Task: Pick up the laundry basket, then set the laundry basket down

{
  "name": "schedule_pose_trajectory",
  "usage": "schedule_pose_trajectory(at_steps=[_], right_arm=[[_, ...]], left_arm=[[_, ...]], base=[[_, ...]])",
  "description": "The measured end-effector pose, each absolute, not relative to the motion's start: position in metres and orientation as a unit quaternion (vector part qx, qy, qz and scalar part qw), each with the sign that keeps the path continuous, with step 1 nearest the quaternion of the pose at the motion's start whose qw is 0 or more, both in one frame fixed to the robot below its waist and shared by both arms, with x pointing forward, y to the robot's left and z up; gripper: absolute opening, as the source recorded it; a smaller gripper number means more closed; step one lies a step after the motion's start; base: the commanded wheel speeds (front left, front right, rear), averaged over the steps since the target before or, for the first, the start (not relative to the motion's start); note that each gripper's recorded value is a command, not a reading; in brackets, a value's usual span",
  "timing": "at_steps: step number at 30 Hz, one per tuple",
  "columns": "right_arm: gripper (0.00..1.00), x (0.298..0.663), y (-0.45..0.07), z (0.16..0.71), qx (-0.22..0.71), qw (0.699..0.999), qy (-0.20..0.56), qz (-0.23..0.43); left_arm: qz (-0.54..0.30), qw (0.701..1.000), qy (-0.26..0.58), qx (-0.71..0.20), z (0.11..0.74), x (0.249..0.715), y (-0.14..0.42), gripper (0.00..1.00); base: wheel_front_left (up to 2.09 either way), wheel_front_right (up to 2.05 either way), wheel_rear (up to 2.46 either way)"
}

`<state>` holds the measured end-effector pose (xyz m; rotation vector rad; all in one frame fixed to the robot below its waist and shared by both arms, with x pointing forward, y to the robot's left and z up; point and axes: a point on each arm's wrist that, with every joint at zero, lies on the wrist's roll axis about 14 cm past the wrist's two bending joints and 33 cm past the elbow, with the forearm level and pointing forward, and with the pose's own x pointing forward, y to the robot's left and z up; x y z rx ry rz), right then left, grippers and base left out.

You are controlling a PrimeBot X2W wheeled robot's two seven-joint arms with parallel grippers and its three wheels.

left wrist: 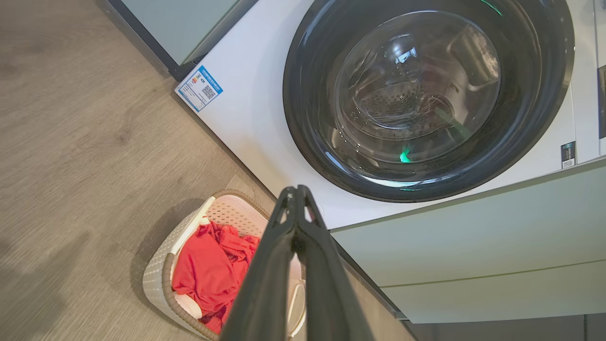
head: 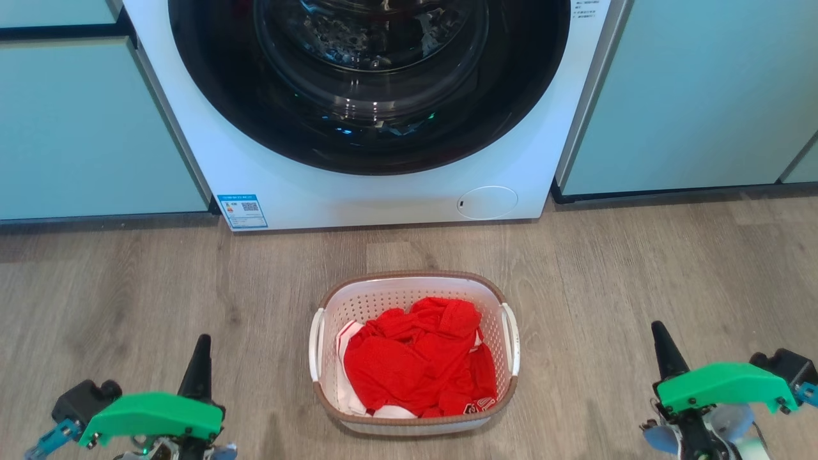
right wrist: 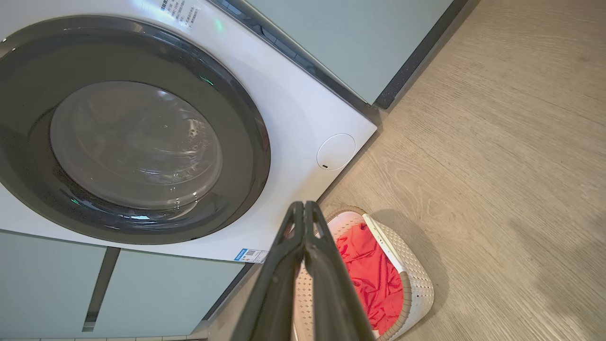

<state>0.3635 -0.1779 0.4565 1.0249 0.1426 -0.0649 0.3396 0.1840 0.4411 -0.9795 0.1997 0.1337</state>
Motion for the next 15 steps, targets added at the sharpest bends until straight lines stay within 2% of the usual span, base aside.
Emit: schedule_pose_trajectory(at_steps=[15], right_arm=[[0.00,0.3641,-0.1870,0.4572,0.565,0.821,0.062,-0.046]], left_arm=[[0.055,0.829,0.085,-0.551,0.4499,0.3502,0.1840,0.00]], base=[[0.00,0.00,0.00]])
